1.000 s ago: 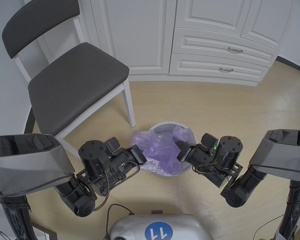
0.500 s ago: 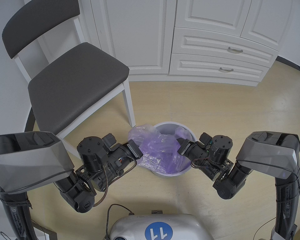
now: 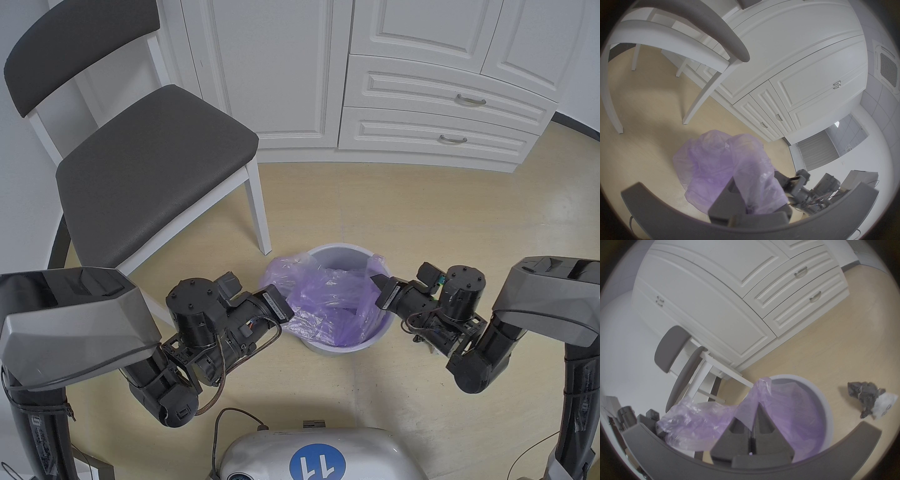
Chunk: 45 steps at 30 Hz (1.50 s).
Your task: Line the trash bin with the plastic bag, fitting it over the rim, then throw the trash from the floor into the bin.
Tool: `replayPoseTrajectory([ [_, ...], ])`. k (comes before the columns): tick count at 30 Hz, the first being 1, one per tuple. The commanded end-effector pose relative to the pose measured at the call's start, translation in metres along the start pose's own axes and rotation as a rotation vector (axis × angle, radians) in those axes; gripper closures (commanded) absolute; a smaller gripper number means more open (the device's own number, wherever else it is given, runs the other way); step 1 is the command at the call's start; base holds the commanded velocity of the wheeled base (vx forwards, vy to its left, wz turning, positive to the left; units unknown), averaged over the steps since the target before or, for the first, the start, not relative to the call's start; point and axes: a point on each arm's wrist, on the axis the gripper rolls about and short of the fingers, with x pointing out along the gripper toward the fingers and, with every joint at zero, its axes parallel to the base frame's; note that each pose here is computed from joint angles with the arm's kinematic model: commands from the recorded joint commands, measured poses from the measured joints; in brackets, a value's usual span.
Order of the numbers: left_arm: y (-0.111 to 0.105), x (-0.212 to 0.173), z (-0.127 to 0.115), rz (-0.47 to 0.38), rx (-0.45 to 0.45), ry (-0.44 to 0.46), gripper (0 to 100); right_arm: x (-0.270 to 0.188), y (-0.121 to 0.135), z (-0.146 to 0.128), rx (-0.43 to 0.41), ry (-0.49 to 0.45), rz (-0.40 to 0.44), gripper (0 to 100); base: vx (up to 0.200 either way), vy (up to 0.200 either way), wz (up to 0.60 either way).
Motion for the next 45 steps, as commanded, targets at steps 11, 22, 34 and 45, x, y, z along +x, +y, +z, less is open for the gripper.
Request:
replayPoseTrajectory([
  [11, -0.021, 0.056, -0.037, -0.090, 0.044, 0.097, 100, -0.071, -0.037, 0.042, -0.406, 0.159, -0.090, 100, 0.000, 0.000, 0.00],
  [22, -0.020, 0.072, -0.045, -0.081, 0.041, 0.126, 100, -0.098, -0.060, 0.038, -0.662, 0.258, -0.160, 100, 0.000, 0.000, 0.00],
  [34, 0.012, 0.097, -0.066, -0.106, 0.017, 0.174, 100, -0.106, -0.057, 0.043, -0.681, 0.250, -0.164, 100, 0.000, 0.000, 0.00],
  [45, 0.043, 0.109, -0.062, -0.122, -0.025, 0.193, 100, -0.106, -0.048, 0.045, -0.686, 0.236, -0.137, 100, 0.000, 0.000, 0.00],
])
